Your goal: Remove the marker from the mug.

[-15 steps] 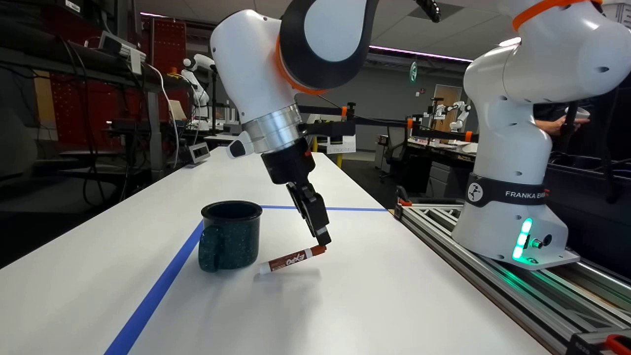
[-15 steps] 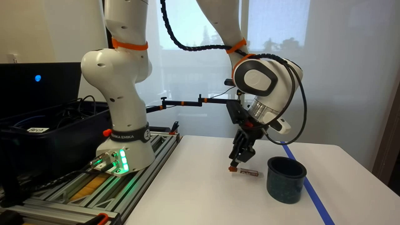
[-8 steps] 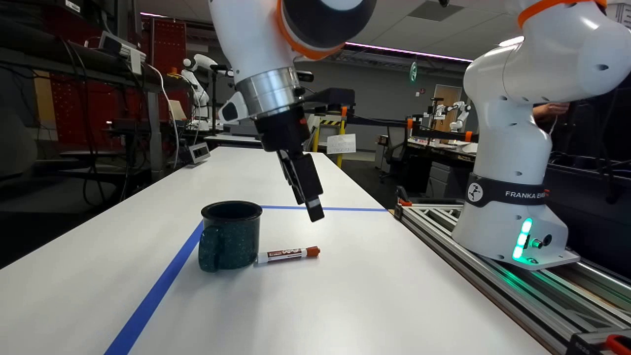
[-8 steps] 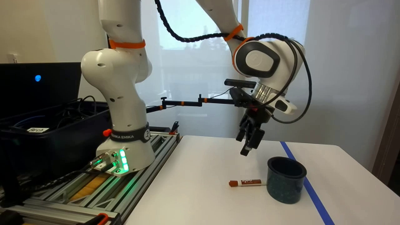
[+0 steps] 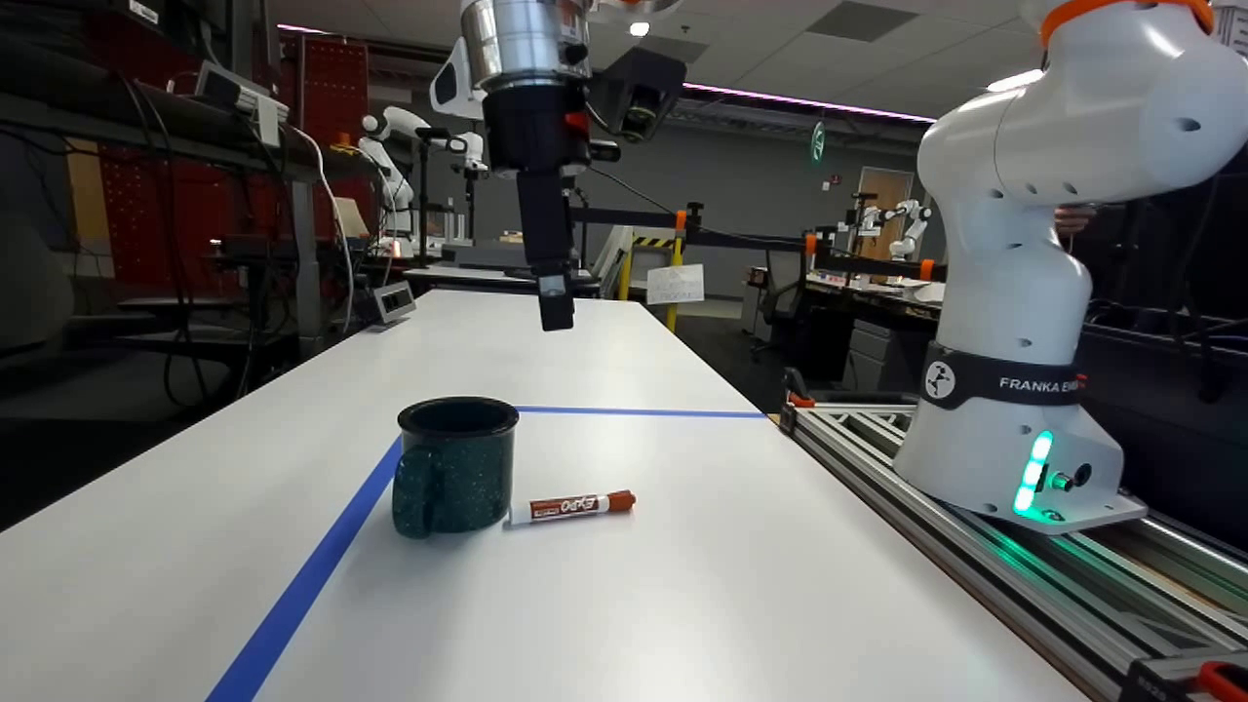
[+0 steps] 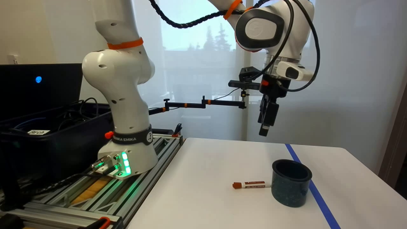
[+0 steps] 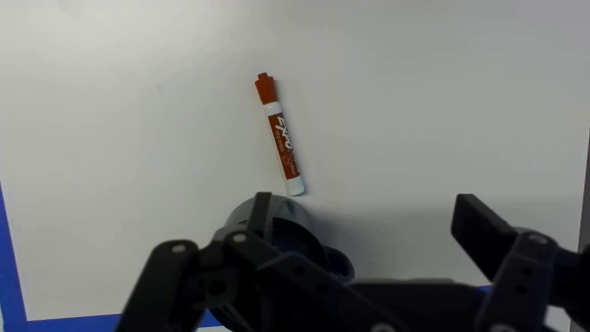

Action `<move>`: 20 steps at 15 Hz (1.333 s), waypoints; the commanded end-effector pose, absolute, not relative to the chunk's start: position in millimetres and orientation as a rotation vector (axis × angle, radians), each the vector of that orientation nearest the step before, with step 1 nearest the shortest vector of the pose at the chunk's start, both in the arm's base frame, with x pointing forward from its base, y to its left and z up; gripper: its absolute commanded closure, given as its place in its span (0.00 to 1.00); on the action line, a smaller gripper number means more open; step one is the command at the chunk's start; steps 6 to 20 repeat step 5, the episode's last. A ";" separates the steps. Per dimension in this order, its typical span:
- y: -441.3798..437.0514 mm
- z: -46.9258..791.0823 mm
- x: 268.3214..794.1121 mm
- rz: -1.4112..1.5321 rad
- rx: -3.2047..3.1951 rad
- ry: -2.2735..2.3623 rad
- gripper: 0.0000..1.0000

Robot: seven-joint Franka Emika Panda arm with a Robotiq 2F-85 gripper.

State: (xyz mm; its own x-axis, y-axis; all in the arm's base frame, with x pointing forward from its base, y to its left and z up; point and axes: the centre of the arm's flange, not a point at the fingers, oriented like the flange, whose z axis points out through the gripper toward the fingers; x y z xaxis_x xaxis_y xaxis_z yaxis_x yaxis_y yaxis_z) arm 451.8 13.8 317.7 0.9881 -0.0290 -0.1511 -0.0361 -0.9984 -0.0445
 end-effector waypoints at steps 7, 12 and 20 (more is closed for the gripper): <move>15.3 308.9 451.3 0.263 -3.084 0.046 0.00; 15.3 308.9 451.3 0.263 -3.084 0.046 0.00; 15.3 308.9 451.3 0.263 -3.084 0.046 0.00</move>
